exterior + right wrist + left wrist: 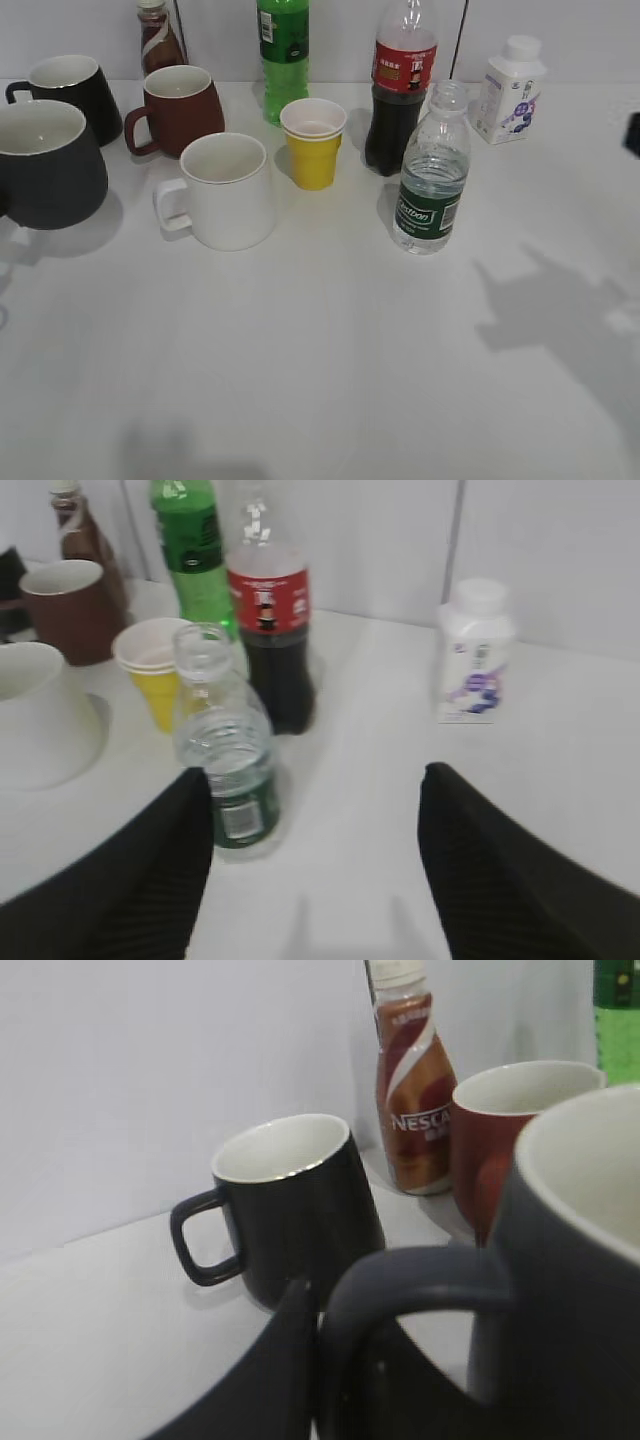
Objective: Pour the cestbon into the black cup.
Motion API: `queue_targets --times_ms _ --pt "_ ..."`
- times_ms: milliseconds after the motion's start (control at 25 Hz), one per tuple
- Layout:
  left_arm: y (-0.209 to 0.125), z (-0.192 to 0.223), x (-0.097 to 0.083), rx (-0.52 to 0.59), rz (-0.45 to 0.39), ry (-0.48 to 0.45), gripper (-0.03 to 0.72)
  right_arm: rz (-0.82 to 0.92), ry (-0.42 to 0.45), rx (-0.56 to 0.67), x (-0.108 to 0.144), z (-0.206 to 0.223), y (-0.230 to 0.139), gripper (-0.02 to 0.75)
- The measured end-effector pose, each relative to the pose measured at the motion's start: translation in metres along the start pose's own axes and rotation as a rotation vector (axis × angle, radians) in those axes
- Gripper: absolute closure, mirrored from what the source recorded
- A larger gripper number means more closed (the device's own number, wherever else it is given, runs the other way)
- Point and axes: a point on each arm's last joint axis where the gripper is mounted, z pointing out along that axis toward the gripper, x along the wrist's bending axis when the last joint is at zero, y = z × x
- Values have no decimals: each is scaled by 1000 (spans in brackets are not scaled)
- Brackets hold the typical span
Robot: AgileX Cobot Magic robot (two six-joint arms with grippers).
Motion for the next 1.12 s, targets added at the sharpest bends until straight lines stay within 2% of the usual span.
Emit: queue_targets --times_ms 160,240,280,360,480,600,640,680,760,920,1000,1120 --pt "-2 -2 -2 9 0 -7 648 -71 181 45 21 12 -13 256" --pt "-2 -2 -2 9 1 -10 648 -91 277 121 32 24 -26 256" --pt "-2 -2 -2 8 2 -13 648 -99 309 157 38 28 -31 256" --pt "-2 -2 -2 8 4 -15 648 -105 322 259 48 44 -44 256" --pt "-2 -2 -3 6 6 -19 648 -170 226 373 59 67 -60 256" --pt "-1 -2 -3 -3 8 -21 648 -169 9 412 62 80 -69 256" --pt "0 -2 -3 -6 9 -21 648 -164 -31 414 63 81 -72 256" --pt "2 -3 -3 -12 12 -20 648 -151 -49 390 65 80 -72 256" --pt "5 -4 -3 -24 18 -20 648 -116 -31 297 70 77 -73 256" --pt "10 -6 -2 -45 26 -19 648 147 -13 34 64 69 -77 246" --pt "12 -6 -2 -51 29 -17 648 207 -17 -21 61 66 -83 227" --pt "14 -7 -2 -59 18 -18 648 133 -12 2 62 71 -94 200"
